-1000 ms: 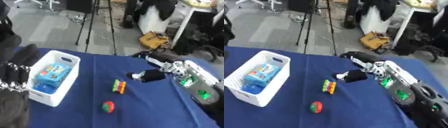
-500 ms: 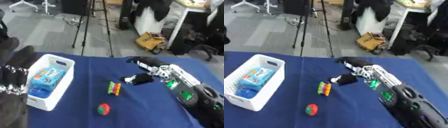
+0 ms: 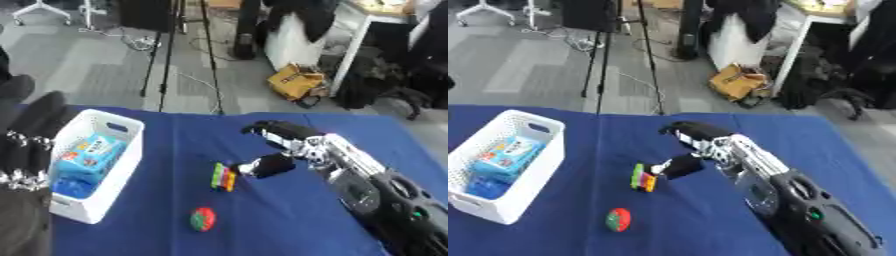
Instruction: Pick up objects on the table and place them in the box.
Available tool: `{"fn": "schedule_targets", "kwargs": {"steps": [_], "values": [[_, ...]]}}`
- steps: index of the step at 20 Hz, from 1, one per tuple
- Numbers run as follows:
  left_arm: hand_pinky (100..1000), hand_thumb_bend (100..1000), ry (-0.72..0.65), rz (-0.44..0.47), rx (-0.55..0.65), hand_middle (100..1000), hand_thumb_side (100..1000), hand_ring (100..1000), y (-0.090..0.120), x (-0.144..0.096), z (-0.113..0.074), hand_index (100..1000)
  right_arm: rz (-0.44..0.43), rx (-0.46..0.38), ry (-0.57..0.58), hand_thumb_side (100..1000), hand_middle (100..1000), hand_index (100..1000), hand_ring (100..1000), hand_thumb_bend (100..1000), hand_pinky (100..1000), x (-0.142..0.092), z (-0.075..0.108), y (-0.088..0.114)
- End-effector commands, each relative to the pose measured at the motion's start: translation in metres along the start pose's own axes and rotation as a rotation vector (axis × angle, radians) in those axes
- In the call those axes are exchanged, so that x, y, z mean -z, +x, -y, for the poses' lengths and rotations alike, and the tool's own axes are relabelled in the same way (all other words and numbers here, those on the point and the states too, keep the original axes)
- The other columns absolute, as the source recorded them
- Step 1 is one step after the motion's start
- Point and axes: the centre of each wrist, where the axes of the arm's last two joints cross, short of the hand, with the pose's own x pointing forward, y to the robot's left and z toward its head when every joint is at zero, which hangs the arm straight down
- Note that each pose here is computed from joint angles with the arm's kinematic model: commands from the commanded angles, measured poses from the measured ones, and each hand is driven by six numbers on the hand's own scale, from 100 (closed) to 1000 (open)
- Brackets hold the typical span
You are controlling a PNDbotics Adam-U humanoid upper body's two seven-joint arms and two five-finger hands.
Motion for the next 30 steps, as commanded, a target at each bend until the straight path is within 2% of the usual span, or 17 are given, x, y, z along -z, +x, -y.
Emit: {"fn": "schedule_targets", "kwargs": {"steps": [1, 11, 24, 30], "values": [[932, 100, 0.001, 0.022, -0.018, 893, 1000, 898, 0.004, 0.004, 0.004, 877, -0.002, -0.024, -0.012, 685, 966, 1000, 1000, 574, 1000, -0.001, 0.009, 0.001], [932, 100, -0.002, 0.026, -0.028, 889, 1000, 899, 0.004, 0.005, 0.005, 872, -0.013, -0.095, 0.024, 653, 974, 1000, 1000, 594, 1000, 0.004, 0.001, 0.003], [933, 100, -0.017, 0.041, -0.049, 886, 1000, 901, 0.004, 0.009, 0.008, 869, -0.021, -0.145, 0.035, 660, 972, 1000, 1000, 588, 1000, 0.009, -0.007, -0.001], [933, 100, -0.025, 0.043, -0.049, 887, 1000, 903, 0.005, 0.01, 0.006, 869, -0.024, -0.143, 0.036, 662, 967, 1000, 1000, 587, 1000, 0.011, -0.009, -0.002]]}}
